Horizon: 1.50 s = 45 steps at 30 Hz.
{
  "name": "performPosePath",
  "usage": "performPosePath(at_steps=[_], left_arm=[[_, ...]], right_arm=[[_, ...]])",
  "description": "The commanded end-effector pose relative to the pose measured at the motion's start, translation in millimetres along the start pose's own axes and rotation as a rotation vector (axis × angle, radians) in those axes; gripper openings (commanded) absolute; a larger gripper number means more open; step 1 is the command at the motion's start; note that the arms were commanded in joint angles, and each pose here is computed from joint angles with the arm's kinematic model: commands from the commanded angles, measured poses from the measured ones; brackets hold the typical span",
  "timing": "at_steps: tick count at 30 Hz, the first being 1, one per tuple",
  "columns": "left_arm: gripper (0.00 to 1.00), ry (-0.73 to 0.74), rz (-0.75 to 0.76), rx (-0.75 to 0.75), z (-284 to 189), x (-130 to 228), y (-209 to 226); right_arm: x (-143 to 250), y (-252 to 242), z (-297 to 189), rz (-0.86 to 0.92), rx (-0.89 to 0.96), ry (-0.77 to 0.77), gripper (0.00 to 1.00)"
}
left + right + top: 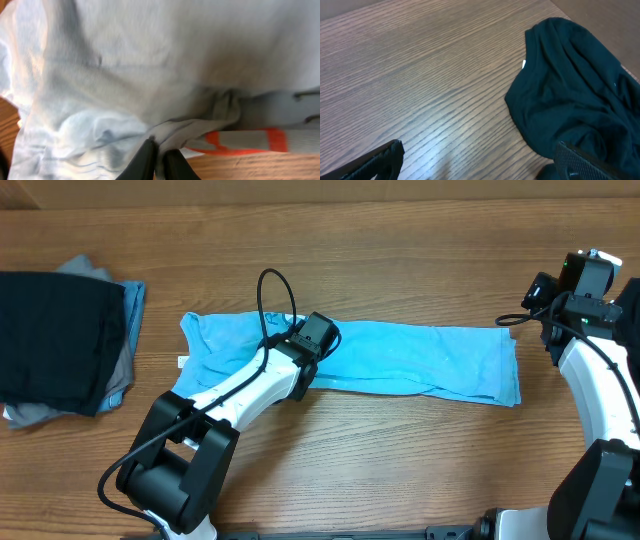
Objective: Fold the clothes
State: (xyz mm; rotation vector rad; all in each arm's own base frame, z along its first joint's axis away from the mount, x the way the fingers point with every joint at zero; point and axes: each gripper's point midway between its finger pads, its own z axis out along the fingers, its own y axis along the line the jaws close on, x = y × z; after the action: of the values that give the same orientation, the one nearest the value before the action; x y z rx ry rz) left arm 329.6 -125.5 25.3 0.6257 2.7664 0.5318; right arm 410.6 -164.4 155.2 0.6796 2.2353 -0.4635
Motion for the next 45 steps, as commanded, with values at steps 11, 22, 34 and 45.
performPosePath(at_steps=[11, 22, 34, 45], left_arm=[[0.11, -0.004, 0.007, -0.049, -12, -1, 11], [0.05, -0.073, -0.056, -0.117, -25, -25, 27], [0.04, -0.113, -0.162, 0.042, -23, -38, 0], [0.04, -0.064, -0.143, 0.056, -19, -24, -5]], right_arm=[[-6, 0, -3, 0.004, -0.001, -0.017, 1.0], [-6, 0, -3, 0.004, -0.001, -0.017, 1.0], [-6, 0, -3, 0.004, -0.001, -0.017, 1.0], [-6, 0, -3, 0.004, -0.001, -0.017, 1.0]])
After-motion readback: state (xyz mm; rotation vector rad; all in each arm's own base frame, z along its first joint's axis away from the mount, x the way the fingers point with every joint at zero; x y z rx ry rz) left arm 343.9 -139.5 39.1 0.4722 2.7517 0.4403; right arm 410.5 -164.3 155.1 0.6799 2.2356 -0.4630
